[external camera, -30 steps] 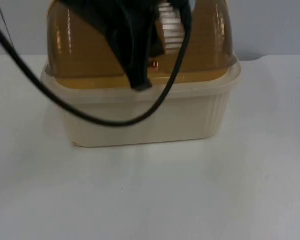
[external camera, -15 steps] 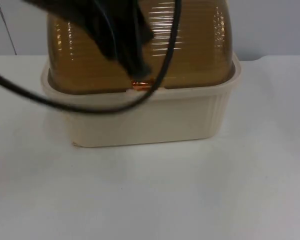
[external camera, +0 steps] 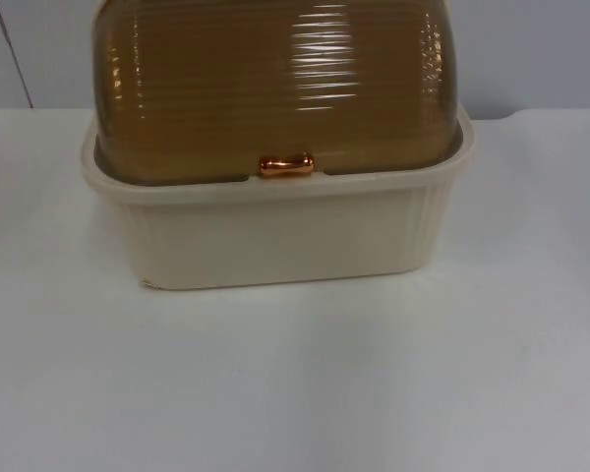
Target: Open the box lid with the left hand, place the block into the box with the right hand, then close the box lid with the left hand.
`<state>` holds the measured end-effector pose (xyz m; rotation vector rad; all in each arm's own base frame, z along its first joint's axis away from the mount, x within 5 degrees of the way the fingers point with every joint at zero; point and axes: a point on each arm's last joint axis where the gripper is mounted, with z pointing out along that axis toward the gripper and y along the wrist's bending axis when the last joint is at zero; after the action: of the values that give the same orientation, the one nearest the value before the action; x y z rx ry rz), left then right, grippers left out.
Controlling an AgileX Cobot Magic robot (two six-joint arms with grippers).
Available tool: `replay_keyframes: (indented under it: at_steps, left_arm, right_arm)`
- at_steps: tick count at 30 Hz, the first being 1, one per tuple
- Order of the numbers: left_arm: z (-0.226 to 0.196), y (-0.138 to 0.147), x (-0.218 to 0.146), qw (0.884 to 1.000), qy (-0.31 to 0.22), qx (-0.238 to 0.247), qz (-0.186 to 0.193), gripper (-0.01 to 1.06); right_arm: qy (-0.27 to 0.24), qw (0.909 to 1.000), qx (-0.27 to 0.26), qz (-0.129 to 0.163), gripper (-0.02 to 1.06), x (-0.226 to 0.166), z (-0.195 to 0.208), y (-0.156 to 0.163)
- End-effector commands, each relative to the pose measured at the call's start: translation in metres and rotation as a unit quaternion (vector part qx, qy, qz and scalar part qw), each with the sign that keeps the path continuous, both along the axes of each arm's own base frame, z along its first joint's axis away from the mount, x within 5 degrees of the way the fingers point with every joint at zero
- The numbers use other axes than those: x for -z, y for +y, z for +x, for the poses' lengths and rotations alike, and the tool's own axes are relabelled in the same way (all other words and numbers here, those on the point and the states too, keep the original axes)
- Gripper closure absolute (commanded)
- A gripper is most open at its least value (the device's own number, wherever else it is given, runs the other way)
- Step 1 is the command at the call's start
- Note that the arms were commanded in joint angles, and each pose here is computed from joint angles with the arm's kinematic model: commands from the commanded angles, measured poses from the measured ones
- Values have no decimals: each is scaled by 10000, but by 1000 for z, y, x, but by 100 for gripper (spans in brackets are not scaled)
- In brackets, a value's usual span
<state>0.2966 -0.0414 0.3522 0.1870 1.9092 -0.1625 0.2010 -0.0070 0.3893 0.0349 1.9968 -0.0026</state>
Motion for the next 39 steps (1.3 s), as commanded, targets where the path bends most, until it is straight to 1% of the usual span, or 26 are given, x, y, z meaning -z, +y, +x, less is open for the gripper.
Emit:
replay_keyframes:
  at_steps: [1,3,4,5,7,9,11,12,13,14,15,16,17,18,20,21,22,27,34,39]
  left_arm:
    - [-1,19,0,9989,153,-330,-311,105]
    - [-2,42,2,9944,314,-737,-684,105]
    - [-4,55,4,9924,489,-862,-727,105]
    - [-4,55,4,9924,489,-862,-727,105]
    - [-9,69,7,9896,692,-998,-774,105]
    - [-11,76,6,9881,690,-1106,-821,105]
    - [-12,76,4,9884,655,-1109,-798,105]
    - [-12,77,3,9898,600,-1096,-677,105]
    - [-13,77,2,9912,563,-1055,-563,102]
    - [-13,77,2,9920,547,-1025,-489,95]
    - [-13,77,2,9920,547,-1025,-489,83]
    - [-13,77,2,9920,547,-1025,-489,65]
    - [-13,77,2,9920,547,-1025,-489,65]
    - [-13,77,1,9920,538,-1031,-499,43]
    - [-13,76,1,9909,518,-1057,-651,9]
    - [-13,77,0,9909,501,-1070,-647,0]
    - [-13,77,0,9909,501,-1070,-647,0]
    - [-13,78,1,9922,515,-1056,-408,0]
    - [-13,78,1,9920,474,-1086,-440,0]
    - [-12,78,0,9913,461,-1098,-552,0]
  right_arm:
    - [-25,10000,-4,64,0,0,-1,1]
    - [-27,9999,-8,101,0,0,-1,1]
    - [-27,9999,-8,101,0,0,-1,1]
    - [-27,9999,-8,101,0,0,-1,1]
    - [-27,9999,-8,101,0,0,-1,1]
    - [-29,9999,-12,135,0,0,-1,1]
    - [-30,9999,-15,162,0,0,-1,2]
    - [-31,9998,-17,179,0,0,-1,2]
    - [-31,9998,-17,179,0,0,-1,2]
    - [-31,9998,-17,179,0,0,-1,2]
    - [-31,9998,-17,179,0,0,-1,2]
    - [-31,9998,-17,179,0,0,-1,2]
    - [-31,9998,-17,179,0,0,-1,2]
    - [-31,9998,-17,179,0,0,-1,2]
    - [-31,9998,-17,179,0,0,-1,2]
    - [-31,9998,-17,179,0,0,-1,2]
    - [-31,9998,-17,179,0,0,-1,2]
    - [-31,9998,-17,179,0,0,-1,2]
    - [-31,9998,-17,179,0,0,-1,2]
    - [-41,9998,-10,193,0,0,-1,2]
